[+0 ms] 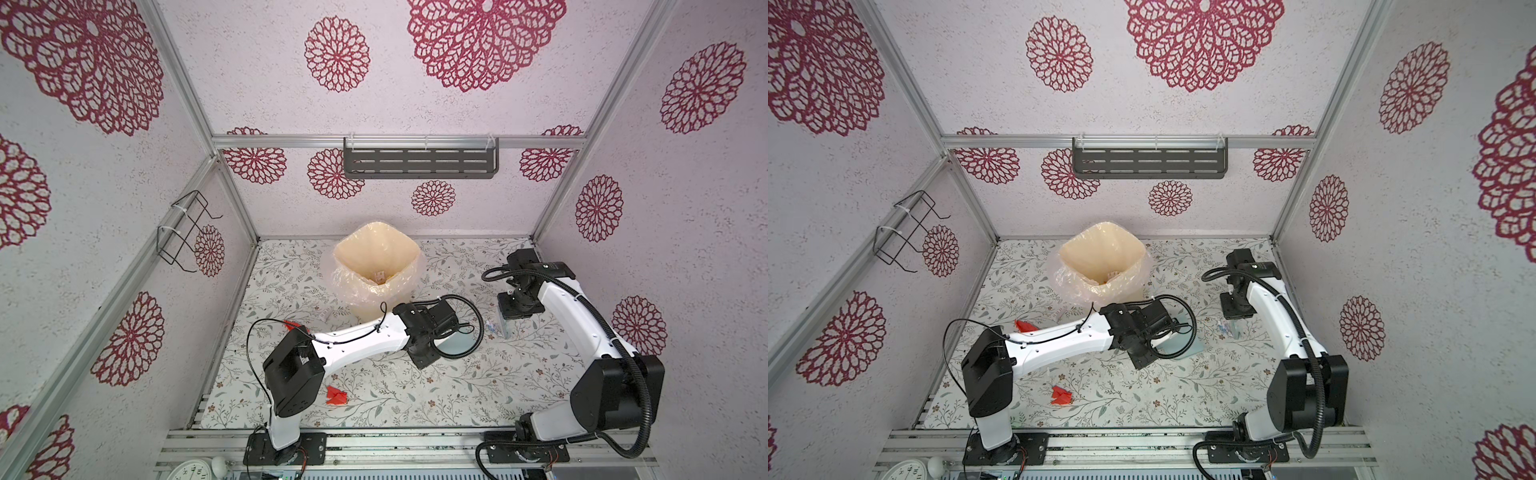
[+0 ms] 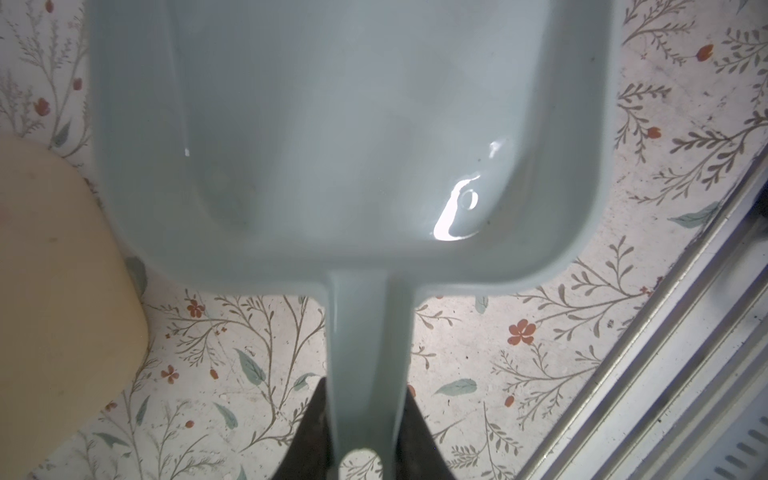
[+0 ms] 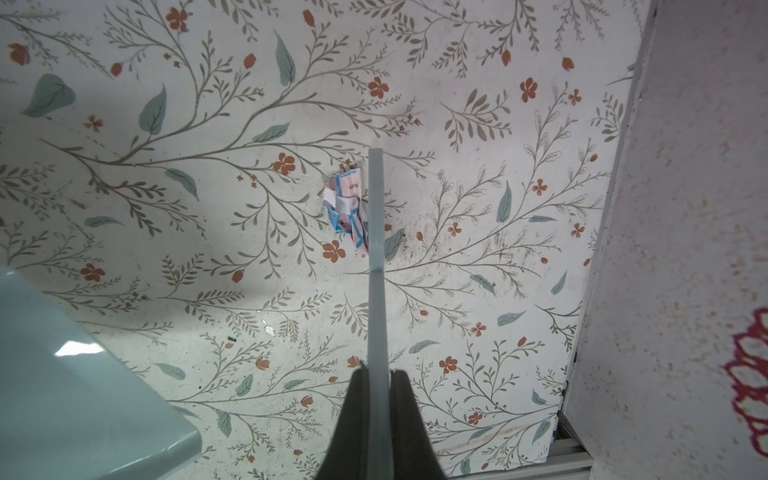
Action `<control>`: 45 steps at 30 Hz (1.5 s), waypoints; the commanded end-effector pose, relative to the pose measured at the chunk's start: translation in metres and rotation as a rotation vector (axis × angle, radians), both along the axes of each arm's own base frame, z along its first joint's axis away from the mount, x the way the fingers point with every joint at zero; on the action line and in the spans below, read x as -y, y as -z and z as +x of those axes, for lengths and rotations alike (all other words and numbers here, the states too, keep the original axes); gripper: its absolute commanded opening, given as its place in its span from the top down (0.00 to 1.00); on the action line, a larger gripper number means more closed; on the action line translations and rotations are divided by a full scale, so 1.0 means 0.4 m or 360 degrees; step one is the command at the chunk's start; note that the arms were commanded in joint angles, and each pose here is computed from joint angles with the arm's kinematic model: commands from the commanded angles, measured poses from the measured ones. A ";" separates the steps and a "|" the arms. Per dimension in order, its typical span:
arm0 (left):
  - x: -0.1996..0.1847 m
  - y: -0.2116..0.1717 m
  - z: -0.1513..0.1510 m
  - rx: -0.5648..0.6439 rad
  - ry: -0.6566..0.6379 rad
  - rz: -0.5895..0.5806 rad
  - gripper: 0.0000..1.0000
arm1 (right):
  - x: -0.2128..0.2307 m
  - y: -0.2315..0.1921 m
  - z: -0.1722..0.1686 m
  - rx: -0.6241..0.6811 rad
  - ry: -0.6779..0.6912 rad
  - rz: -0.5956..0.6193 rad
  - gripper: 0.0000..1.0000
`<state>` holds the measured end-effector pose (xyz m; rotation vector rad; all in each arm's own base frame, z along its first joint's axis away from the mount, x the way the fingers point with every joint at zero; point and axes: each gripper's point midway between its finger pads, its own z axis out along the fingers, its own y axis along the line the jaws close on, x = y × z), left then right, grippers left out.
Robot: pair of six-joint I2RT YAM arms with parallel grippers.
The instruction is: Sweep away the paper scraps from the table
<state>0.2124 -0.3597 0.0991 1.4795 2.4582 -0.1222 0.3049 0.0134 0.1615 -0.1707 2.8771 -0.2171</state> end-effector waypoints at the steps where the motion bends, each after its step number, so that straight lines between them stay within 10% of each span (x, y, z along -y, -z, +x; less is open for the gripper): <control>1: 0.003 0.038 -0.006 -0.0053 -0.0014 0.0008 1.00 | -0.027 -0.009 -0.017 -0.0033 -0.0063 0.0032 1.00; 45: 0.012 0.135 0.047 -0.0167 -0.0032 0.0088 1.00 | -0.097 -0.031 0.005 -0.0123 -0.0250 -0.0108 1.00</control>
